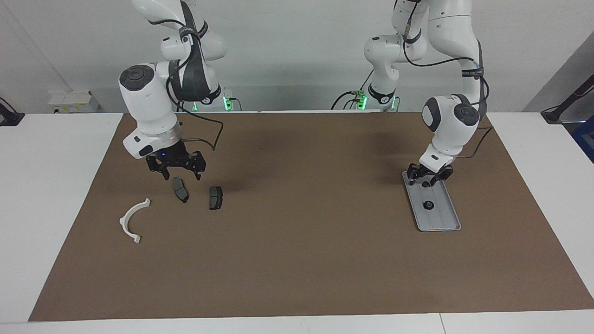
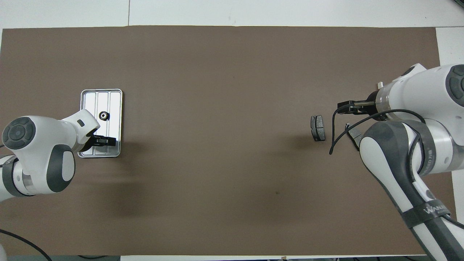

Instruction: Place bearing gear from tray to pile

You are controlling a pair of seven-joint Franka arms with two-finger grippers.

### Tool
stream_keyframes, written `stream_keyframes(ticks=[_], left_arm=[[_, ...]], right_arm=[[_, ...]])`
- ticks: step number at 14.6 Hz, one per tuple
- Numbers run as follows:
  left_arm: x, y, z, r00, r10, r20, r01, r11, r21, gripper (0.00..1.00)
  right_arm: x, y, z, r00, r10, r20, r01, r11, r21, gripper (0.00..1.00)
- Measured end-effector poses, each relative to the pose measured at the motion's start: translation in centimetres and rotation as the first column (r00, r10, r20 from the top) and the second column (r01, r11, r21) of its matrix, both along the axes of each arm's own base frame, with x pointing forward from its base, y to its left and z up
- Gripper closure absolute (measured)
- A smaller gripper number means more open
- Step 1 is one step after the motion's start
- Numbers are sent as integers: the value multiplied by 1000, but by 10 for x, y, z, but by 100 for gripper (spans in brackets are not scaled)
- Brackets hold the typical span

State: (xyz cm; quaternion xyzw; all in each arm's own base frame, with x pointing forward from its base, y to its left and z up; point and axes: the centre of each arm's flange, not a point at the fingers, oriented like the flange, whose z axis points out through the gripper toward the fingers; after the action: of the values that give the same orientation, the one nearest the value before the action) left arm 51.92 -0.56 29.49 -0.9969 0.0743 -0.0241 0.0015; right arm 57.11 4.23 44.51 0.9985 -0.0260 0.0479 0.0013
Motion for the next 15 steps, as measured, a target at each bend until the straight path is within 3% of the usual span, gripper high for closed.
stream_keyframes(ticks=[2, 4, 5, 15], left_arm=[[1, 0, 3, 1000, 0, 8, 0, 1000, 0, 59], [2, 0, 3, 1000, 1, 10, -1, 1000, 0, 62], [2, 2, 4, 1000, 3, 12, -3, 1000, 0, 74], [42, -19, 60, 998, 61, 16, -61, 998, -6, 76]], right_arm=[[0, -7, 0, 1000, -12, 0, 12, 1000, 0, 0], [1, -9, 0, 1000, -15, 5, 15, 1000, 0, 0], [1, -9, 1, 1000, -15, 7, 15, 1000, 1, 0], [3, -8, -3, 999, -49, 8, 49, 999, 4, 0]])
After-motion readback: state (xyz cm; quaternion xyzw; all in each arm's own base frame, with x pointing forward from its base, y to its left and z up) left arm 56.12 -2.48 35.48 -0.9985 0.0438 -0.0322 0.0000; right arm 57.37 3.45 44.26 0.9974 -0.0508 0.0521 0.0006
